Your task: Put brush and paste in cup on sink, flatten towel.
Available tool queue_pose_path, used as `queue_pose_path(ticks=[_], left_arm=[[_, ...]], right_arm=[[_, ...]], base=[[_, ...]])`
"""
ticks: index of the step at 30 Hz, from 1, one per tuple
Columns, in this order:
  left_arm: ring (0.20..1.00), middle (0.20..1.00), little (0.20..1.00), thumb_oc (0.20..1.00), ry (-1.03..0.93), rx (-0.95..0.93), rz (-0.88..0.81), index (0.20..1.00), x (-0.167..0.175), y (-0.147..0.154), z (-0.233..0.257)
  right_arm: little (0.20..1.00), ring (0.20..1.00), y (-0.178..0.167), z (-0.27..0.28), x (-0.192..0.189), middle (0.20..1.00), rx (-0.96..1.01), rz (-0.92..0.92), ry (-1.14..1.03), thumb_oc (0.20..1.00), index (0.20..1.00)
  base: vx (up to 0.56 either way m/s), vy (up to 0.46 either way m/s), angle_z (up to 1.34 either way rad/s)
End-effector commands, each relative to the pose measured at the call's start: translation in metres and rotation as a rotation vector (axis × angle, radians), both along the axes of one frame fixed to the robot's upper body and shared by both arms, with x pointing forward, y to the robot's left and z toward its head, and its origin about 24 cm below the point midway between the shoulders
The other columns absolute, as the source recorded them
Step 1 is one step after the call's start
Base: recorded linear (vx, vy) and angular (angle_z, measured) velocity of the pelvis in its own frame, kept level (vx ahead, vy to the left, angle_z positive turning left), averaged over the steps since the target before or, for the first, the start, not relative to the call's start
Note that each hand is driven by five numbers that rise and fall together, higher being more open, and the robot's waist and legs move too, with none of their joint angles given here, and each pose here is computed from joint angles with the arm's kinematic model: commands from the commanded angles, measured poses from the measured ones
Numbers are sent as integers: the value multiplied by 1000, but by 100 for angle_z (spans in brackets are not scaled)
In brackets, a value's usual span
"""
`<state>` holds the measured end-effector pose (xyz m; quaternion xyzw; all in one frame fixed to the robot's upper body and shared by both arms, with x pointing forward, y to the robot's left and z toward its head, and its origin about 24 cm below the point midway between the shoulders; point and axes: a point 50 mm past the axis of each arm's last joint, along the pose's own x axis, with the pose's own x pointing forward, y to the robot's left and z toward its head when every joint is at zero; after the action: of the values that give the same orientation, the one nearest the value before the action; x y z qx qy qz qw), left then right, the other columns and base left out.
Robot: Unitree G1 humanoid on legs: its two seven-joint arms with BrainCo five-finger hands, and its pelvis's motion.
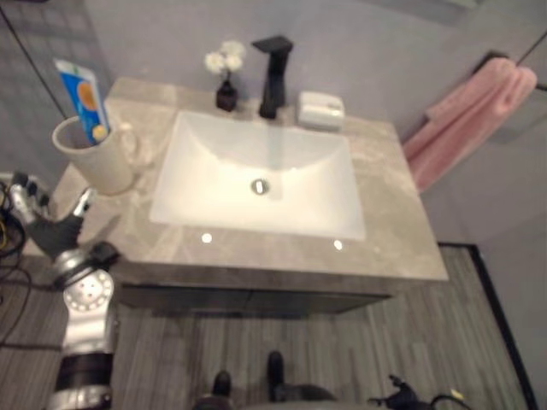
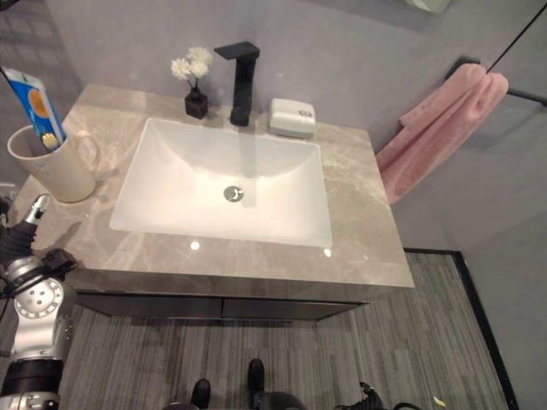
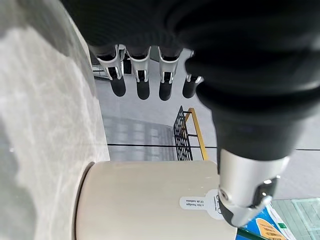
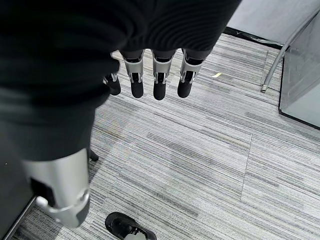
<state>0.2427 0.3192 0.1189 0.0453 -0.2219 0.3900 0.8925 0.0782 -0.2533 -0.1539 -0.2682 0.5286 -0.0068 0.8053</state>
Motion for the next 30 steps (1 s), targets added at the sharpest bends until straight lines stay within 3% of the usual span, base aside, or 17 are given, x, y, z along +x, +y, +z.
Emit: queue_pose_path(ticks=[1,12,30], left_arm=[[1000,1000,1000,1000,-111,92,25,1000,-1,7,35],[1000,1000,1000,1000,108,170,16,1000,-5,31,27],[1000,1000,1000,1000,164,90,127,1000,-15,63,18]], right_arm=[[1000,1000,-2,1,0,1000,0,36,19,1000,1000],[1000,1000,-16,4,-5,1000,-16,-15,34,1000,1000],[1000,1000,-23,7,-7,1000,-28,4,45,1000,1000]], base=[[98,-103,4],[17,-35,6],[16,-22,2]])
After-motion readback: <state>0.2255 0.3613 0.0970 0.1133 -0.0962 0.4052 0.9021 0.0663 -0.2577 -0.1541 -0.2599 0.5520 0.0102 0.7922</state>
